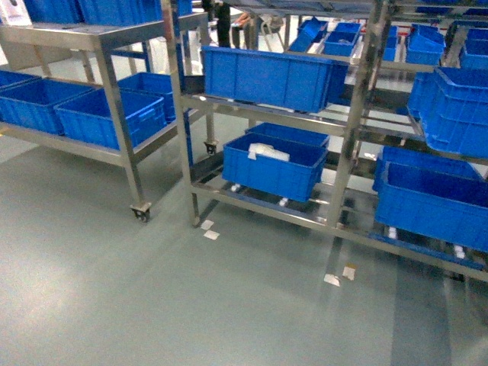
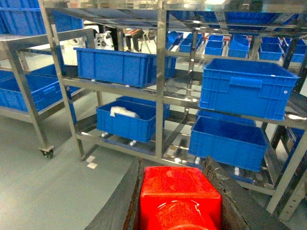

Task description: Pick red block from blue box to shelf

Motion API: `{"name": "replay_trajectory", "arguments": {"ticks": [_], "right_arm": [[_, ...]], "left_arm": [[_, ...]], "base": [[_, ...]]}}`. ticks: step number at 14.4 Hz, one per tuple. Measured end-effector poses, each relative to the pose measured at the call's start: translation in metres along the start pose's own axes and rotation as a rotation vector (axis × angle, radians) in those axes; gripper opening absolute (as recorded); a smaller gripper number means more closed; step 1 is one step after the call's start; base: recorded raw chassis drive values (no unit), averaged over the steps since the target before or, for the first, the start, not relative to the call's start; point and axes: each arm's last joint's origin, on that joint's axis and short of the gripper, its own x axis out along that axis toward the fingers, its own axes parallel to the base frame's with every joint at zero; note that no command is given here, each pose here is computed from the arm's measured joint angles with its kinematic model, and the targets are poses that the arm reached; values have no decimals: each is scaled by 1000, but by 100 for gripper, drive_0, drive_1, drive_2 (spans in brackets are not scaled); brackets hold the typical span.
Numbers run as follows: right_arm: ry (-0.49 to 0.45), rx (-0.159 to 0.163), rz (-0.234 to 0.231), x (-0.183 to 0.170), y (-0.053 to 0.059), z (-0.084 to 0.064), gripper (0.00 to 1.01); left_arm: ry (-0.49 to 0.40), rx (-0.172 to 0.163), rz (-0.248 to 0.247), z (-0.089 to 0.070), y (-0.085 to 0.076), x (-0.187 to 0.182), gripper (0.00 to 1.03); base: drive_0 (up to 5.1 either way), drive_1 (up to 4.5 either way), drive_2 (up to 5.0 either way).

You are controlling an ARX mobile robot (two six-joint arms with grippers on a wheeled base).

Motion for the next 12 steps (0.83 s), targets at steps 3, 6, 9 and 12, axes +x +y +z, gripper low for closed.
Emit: {"name": "replay_trajectory", "arguments": {"ticks": [3,6,9,12], "right_arm": [[0,0,0,0,0,0,28],[0,0,0,0,0,0,28],[0,0,0,0,0,0,28],[0,0,0,0,0,0,28]], "left_arm": [[0,0,0,0,0,0,98],[0,0,-1,0,0,0,98],[0,0,-1,0,0,0,98],[0,0,-1,0,0,0,98]], "base": [[-156,-156,-156],[-162,-162,-162],[-162,-162,-162],[-162,-162,-162]]}}
